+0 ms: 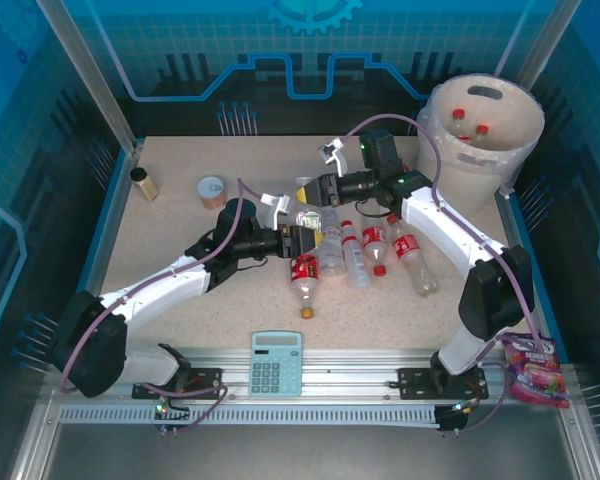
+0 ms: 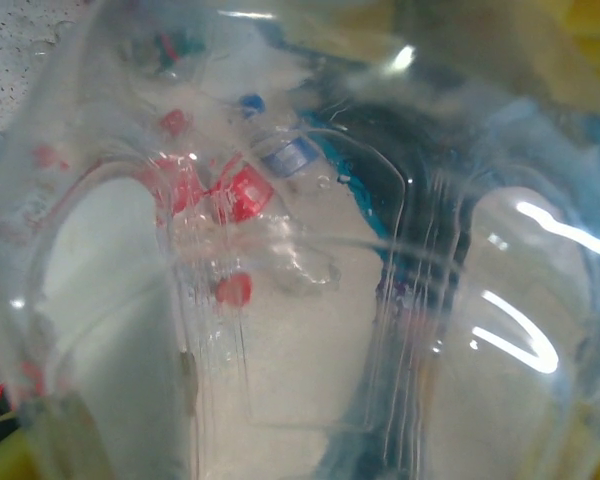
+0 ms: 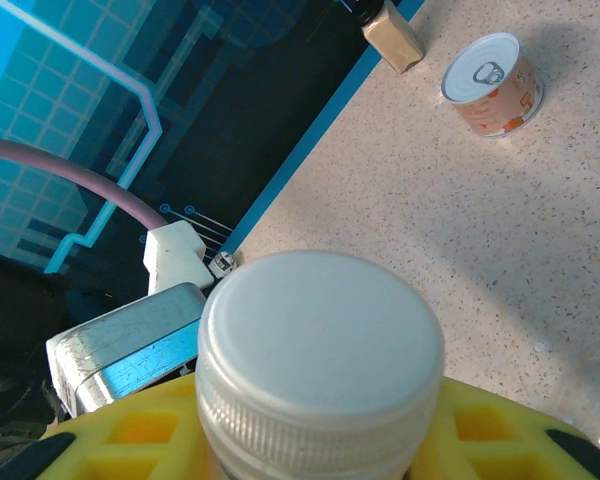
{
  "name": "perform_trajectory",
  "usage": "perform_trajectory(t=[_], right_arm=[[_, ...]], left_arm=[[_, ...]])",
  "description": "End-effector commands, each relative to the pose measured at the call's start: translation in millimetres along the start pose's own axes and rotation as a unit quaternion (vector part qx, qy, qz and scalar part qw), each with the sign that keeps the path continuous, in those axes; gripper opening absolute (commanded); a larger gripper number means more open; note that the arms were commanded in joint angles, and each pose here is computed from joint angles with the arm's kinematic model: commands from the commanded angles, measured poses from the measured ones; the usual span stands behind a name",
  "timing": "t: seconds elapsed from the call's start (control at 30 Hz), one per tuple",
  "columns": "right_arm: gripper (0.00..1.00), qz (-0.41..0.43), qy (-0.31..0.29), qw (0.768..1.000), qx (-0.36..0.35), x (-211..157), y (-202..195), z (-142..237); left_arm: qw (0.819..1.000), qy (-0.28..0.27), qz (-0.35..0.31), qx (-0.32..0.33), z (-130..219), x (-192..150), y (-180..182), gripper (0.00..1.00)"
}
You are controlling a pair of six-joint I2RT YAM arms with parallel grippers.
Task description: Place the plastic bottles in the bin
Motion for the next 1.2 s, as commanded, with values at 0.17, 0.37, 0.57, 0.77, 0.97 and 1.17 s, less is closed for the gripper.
perform_trajectory(t=[0.17,0.37,0.57,0.77,0.97,1.17], right_arm=[[0.23,0.053,-0.04,0.998,-0.019,32.4,9.1,12.8],[0.22,0.088,-0.068,0.99,-0.084,63.3,3.5,47.6],[0.21,0.138,-0.112,0.951,-0.251,109.8,-19.1,119.6],[0.15,0.201,-0.142,0.869,-0.43,149.1,-34.9,191.5],[0.06,0.259,-0.144,0.747,-0.595,177.1,-47.8,250.7],[0.0,0.254,-0.171,0.661,-0.685,191.4,-67.4,309.2]], left_arm=[[1.0,-0.018,-0.018,0.015,15.5,2.6,-5.2,0.99],[0.997,-0.029,-0.005,0.064,33.8,-5.6,9.5,0.99],[0.992,-0.014,0.024,0.124,40.6,-17.4,30.7,0.99],[0.985,-0.004,0.042,0.165,42.7,-26.6,46.6,0.99],[0.973,0.033,0.058,0.223,36.7,-38.7,63.4,0.99],[0.968,0.052,0.051,0.241,23.6,-43.7,64.6,0.99]])
Point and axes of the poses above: each hand's point on the last joint's axis, 136 mm out from that joint toward the fingers, its own z axis back along the fingers, its own y axis along the line the jaws close on, x = y × z, the point moved 2 cm from there along z, back along the fingers, and after that the axes turned 6 degrees about z, right-handed, at the moved point
